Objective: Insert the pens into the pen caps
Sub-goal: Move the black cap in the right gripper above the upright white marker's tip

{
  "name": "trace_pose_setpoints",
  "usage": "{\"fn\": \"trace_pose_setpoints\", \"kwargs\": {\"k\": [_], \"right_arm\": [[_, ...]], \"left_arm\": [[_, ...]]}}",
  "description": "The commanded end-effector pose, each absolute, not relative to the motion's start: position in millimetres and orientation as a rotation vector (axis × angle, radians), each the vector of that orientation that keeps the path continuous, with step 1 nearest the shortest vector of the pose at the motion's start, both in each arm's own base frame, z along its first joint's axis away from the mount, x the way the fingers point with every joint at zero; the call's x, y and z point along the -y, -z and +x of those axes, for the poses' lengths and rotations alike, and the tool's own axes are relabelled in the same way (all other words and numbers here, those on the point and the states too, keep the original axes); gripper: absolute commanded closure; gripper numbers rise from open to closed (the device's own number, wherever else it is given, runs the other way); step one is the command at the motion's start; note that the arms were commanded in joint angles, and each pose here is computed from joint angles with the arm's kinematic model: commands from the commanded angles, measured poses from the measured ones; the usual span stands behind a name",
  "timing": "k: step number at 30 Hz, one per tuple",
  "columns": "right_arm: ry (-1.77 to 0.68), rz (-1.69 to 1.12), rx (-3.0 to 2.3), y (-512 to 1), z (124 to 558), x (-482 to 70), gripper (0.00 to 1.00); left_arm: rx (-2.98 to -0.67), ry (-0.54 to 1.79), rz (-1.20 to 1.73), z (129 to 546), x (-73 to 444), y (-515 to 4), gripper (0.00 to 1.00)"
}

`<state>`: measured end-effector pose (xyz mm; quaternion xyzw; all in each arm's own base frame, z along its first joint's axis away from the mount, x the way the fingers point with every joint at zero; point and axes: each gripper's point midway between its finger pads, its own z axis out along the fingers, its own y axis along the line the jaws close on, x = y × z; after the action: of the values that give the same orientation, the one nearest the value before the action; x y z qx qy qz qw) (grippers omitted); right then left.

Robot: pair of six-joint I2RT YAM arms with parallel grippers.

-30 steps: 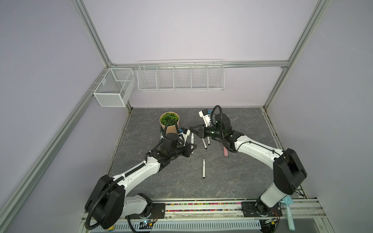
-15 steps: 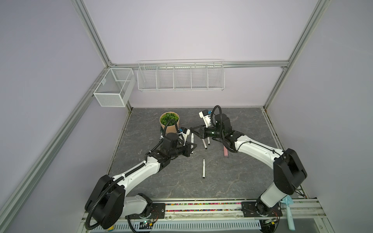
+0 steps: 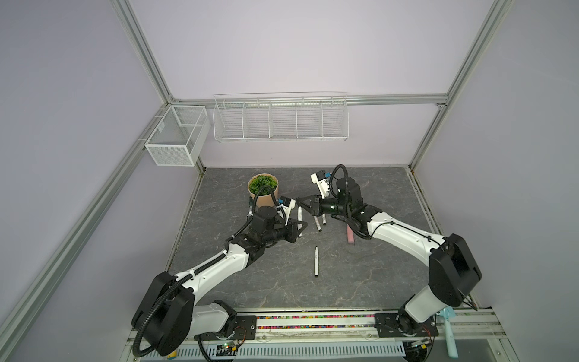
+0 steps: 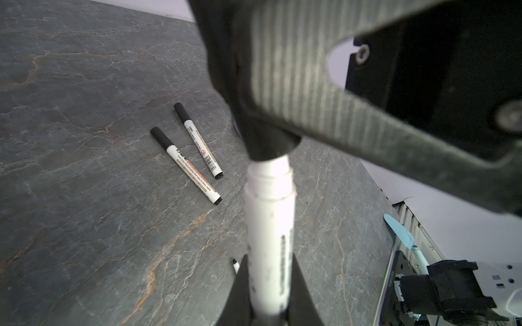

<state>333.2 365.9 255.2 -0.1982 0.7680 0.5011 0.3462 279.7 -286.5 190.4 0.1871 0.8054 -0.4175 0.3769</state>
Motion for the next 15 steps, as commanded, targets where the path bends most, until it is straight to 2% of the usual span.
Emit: {"fn": "trace_pose_setpoints", "kwargs": {"k": [1, 6, 15], "right_arm": [[-1.322, -0.53, -2.014, -252, 318, -362, 0.9], [-1.341, -0.576, -2.021, -247, 306, -363, 0.89], [-1.288, -0.798, -2.053, -239, 264, -364, 0.87]], "left_arm": [[-1.949, 1.087, 0.375, 304, 281, -220, 1.0], [-1.88, 1.074, 0.403, 312, 286, -249, 1.0], [-1.78, 0.917, 0.376, 327, 270, -279, 1.0]]}}
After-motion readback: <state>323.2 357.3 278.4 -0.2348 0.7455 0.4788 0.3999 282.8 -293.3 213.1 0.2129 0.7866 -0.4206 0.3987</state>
